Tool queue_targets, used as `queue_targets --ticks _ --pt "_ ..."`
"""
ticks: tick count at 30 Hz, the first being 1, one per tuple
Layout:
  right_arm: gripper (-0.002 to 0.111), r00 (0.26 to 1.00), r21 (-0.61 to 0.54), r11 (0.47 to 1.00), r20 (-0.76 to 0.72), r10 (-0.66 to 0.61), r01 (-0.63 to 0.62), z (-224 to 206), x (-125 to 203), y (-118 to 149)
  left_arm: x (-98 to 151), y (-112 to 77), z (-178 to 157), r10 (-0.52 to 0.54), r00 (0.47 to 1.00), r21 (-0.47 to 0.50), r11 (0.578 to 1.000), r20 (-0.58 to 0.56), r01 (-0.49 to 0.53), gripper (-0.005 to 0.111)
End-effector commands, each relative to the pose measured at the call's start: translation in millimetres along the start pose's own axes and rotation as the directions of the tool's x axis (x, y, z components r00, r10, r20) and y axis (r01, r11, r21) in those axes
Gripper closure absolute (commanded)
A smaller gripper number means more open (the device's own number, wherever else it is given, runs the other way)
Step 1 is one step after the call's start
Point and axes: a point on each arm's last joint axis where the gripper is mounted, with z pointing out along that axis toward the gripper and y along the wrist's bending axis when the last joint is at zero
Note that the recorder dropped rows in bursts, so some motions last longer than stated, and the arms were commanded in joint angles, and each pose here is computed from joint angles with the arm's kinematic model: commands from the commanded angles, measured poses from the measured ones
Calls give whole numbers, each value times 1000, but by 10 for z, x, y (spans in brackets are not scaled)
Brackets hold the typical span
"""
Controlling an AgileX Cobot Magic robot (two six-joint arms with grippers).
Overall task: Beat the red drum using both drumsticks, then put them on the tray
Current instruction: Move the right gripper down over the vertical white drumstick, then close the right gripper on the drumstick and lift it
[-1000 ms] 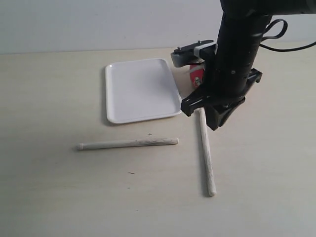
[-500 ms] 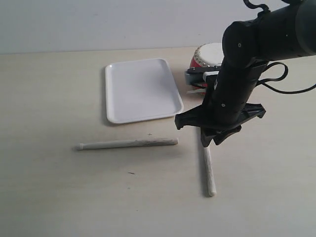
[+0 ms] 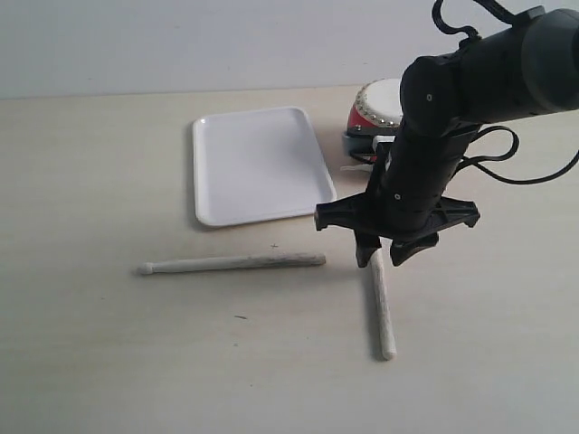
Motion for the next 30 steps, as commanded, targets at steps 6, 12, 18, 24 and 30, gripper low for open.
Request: queue_targets --ticks 6,12,18,24,30 --pt "67 1000 15 1000 -16 12 -12 143 -5 -9 5 -3 0 -2 1000 6 1000 7 2 107" --pt "68 999 23 999 -34 26 -25 242 -4 -17 5 -3 0 -2 1000 6 1000 7 2 107" --pt "72 999 27 999 -31 37 -36 242 -7 -20 5 -3 0 -2 1000 6 1000 7 2 107" --pt "91 999 31 999 -29 31 -30 242 -8 -24 5 -3 0 -2 1000 6 1000 7 2 107" --pt "108 1000 35 999 -13 21 -21 242 -24 -28 5 -3 0 -2 1000 6 1000 7 2 107"
